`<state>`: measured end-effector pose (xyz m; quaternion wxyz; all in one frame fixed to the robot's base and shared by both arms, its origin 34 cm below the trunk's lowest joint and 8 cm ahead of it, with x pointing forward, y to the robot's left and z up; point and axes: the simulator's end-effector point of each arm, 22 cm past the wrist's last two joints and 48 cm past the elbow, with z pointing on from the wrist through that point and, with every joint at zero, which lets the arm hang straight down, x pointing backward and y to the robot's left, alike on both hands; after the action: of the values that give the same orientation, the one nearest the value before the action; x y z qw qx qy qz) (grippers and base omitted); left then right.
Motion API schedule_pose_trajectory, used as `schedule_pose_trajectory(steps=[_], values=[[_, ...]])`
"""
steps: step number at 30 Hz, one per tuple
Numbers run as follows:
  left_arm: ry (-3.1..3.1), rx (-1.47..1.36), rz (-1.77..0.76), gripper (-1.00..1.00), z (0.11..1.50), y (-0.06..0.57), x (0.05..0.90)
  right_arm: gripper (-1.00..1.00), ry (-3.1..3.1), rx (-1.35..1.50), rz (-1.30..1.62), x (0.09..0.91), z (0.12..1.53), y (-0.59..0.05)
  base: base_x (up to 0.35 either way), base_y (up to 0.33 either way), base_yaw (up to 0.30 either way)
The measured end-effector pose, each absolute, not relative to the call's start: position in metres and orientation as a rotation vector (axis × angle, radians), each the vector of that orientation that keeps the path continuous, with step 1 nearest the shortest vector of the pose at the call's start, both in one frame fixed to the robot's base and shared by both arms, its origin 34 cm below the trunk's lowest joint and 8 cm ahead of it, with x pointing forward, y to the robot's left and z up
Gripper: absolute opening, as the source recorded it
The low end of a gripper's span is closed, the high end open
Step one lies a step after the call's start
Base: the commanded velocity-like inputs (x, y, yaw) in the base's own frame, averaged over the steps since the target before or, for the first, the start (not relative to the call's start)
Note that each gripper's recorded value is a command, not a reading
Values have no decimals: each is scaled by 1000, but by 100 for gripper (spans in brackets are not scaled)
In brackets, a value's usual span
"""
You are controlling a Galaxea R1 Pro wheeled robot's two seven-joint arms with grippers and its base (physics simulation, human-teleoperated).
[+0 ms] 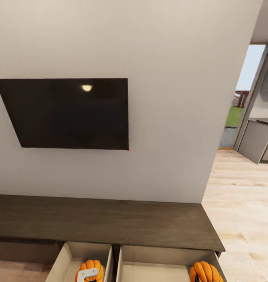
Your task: Place each of the two pumpkins and all three candles from the living room inside a cabinet in the living room (use any cabinet), then make sure every cabinet is closed, and position the cauldron so it is next to a table in the living room.
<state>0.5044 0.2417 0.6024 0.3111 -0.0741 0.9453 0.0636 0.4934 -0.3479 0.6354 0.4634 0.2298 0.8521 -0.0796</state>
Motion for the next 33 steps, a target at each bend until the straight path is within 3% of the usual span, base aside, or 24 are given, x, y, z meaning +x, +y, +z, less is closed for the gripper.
schedule_pose_trajectory(steps=[12,19,27,33], values=[[2493,-196,168,-100,603,242,505,-100,2092,565,-195,494,636,-348,9,-244,-87],[2492,-196,168,-100,604,242,505,-100,2106,436,-195,500,639,-338,200,-189,0],[2491,-197,169,-100,604,242,505,-100,2108,426,-196,500,639,-338,258,-36,0],[2491,-197,169,-100,603,242,506,-100,2108,420,-195,501,639,-337,39,-1,0]])
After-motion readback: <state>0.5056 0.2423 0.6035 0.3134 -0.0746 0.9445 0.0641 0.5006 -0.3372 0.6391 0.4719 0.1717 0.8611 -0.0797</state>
